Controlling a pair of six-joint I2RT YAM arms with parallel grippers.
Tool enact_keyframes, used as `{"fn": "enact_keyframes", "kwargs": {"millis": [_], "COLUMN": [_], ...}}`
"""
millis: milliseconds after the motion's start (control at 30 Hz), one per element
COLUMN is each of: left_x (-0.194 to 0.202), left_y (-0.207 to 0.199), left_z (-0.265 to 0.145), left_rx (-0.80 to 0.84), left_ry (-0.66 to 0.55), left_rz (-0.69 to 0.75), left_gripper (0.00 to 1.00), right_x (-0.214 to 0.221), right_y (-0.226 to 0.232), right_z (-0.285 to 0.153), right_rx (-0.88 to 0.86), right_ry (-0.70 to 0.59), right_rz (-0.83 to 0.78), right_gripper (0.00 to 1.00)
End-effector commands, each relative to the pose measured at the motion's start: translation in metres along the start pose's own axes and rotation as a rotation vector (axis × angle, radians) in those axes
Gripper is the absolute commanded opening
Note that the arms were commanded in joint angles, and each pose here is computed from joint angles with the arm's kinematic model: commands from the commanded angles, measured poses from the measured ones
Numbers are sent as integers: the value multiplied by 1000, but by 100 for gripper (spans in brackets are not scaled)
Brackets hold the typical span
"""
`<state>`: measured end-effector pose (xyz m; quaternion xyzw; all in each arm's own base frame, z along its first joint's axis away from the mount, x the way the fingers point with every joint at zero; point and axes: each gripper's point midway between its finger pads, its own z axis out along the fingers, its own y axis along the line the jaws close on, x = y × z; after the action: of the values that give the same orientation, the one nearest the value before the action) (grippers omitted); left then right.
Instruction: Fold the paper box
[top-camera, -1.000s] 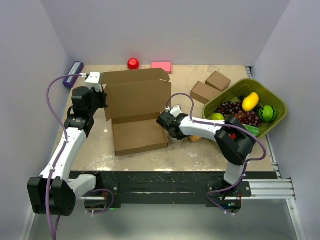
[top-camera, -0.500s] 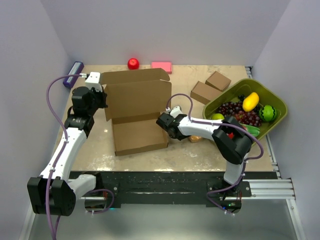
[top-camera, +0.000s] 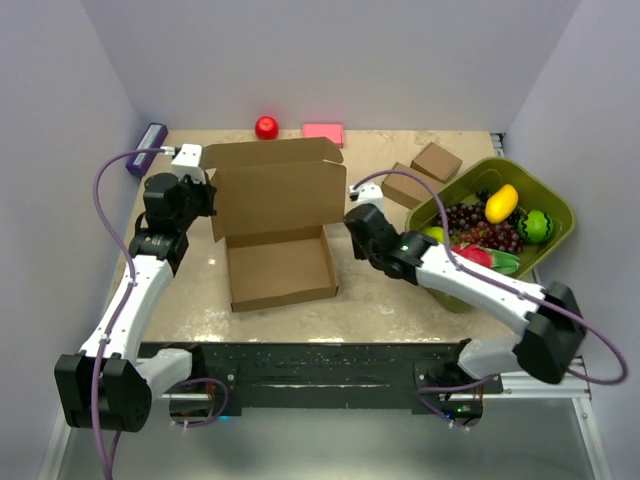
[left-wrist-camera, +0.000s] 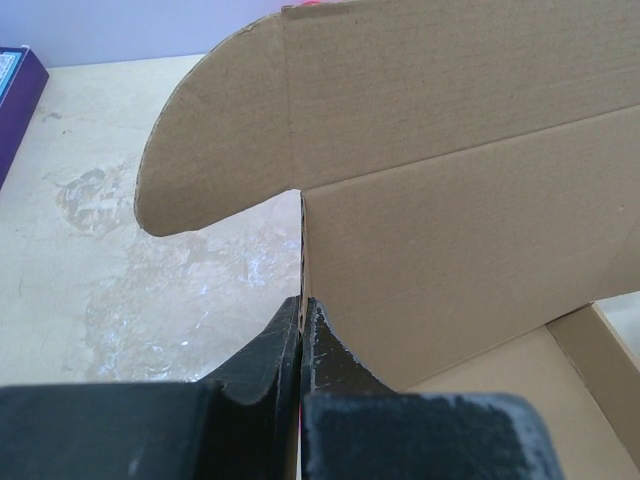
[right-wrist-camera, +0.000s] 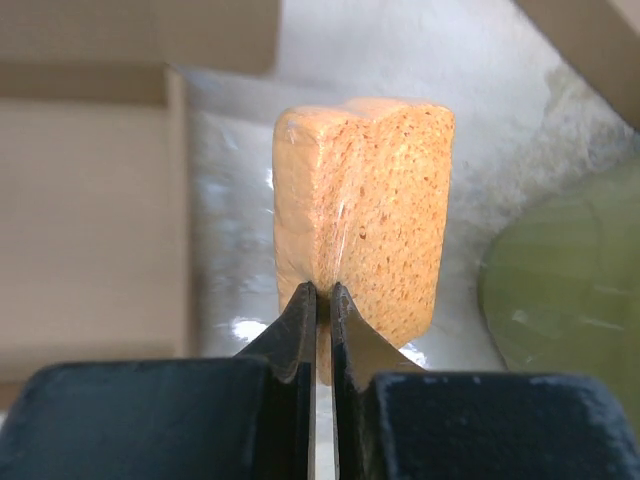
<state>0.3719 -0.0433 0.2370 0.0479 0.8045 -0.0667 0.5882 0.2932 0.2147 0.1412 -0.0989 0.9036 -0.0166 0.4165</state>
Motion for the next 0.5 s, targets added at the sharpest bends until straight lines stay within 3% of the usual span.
{"fn": "enact_keyframes", "kwargs": {"millis": [0,100,267,400,467], "left_x": [-26,-26,-28,-26,-22], "left_y": [-12,-17,-24,-30,-31], "left_z": [-2,-1,-3,-3,-2], "left_rx": [65,95,135,167,175], "left_ry": [-77,-79,-93,-88,-80], "left_rz": [32,35,44,49,50], "left_gripper": [0,0,0,0,0], "right_x": [-57,-72,-67,-50,-48], "right_y": [29,54,91,123,126], "right_z": [-46,-84,-104,-92,-82], "right_rx": [-288,-514,-646,-624,-502], "right_ry": [-232,-328,-354,-302,-284], "right_rz": [58,14,-87,-194,-241], "right_gripper": [0,0,0,0,0]}}
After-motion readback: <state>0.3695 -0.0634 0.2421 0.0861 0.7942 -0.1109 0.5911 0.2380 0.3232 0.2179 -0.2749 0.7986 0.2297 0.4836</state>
